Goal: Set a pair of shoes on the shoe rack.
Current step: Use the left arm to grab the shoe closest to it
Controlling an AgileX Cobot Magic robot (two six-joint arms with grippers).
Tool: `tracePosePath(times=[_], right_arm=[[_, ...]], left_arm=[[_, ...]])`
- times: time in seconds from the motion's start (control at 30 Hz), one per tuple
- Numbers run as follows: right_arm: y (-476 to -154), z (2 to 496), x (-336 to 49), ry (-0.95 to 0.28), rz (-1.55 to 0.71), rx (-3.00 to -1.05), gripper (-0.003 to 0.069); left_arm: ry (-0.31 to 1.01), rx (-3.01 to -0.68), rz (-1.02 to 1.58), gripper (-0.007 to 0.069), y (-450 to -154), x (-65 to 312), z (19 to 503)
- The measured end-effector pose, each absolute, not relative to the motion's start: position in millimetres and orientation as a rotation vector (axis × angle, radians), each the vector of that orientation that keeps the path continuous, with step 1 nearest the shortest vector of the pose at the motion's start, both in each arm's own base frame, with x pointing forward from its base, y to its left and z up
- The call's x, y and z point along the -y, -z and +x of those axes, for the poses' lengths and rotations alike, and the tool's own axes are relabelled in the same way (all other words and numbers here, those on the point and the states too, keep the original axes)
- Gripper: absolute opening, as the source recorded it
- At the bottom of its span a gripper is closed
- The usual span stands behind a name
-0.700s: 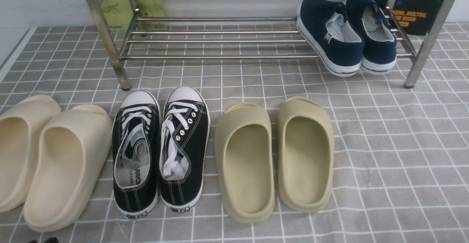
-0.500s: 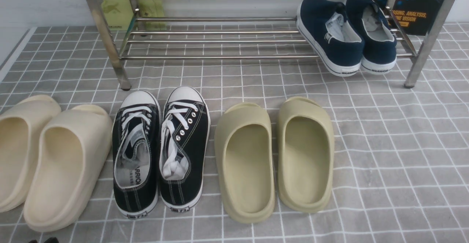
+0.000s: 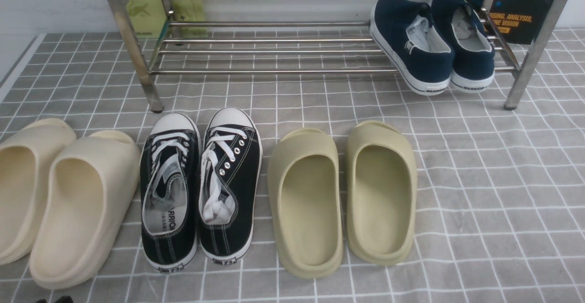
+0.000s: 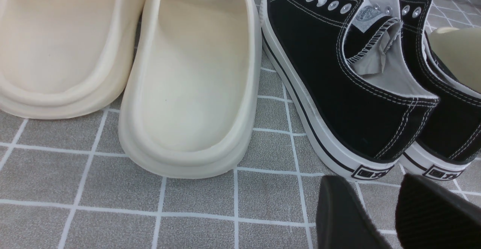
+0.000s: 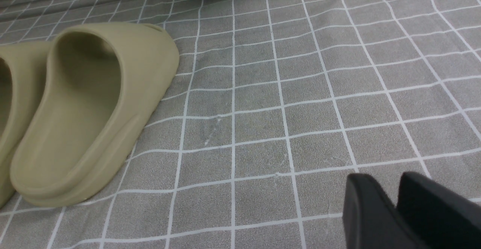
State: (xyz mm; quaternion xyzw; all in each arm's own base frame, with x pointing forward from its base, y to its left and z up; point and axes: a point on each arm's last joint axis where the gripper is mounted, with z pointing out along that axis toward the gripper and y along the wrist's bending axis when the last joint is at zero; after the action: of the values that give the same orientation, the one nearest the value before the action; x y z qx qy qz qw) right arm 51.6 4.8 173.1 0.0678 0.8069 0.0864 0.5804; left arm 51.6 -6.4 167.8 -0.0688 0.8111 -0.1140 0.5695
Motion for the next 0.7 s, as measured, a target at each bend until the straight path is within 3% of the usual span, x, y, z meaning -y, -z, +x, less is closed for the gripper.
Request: tracePosePath(times=[0.53,0.7], right_arm=[[-173.1,51.6,-4.7,-0.201,0.158,-1.886,0.0168],[-173.1,51.6,-4.7,-0.201,0.158,-1.886,0.0179]], left_arm=[[0.268,-1.898,-0.161,0.0239,-168.4,6.4,51.8],[0.283,-1.738,-0.152,0.0239,-182.5,6.2,55.3]])
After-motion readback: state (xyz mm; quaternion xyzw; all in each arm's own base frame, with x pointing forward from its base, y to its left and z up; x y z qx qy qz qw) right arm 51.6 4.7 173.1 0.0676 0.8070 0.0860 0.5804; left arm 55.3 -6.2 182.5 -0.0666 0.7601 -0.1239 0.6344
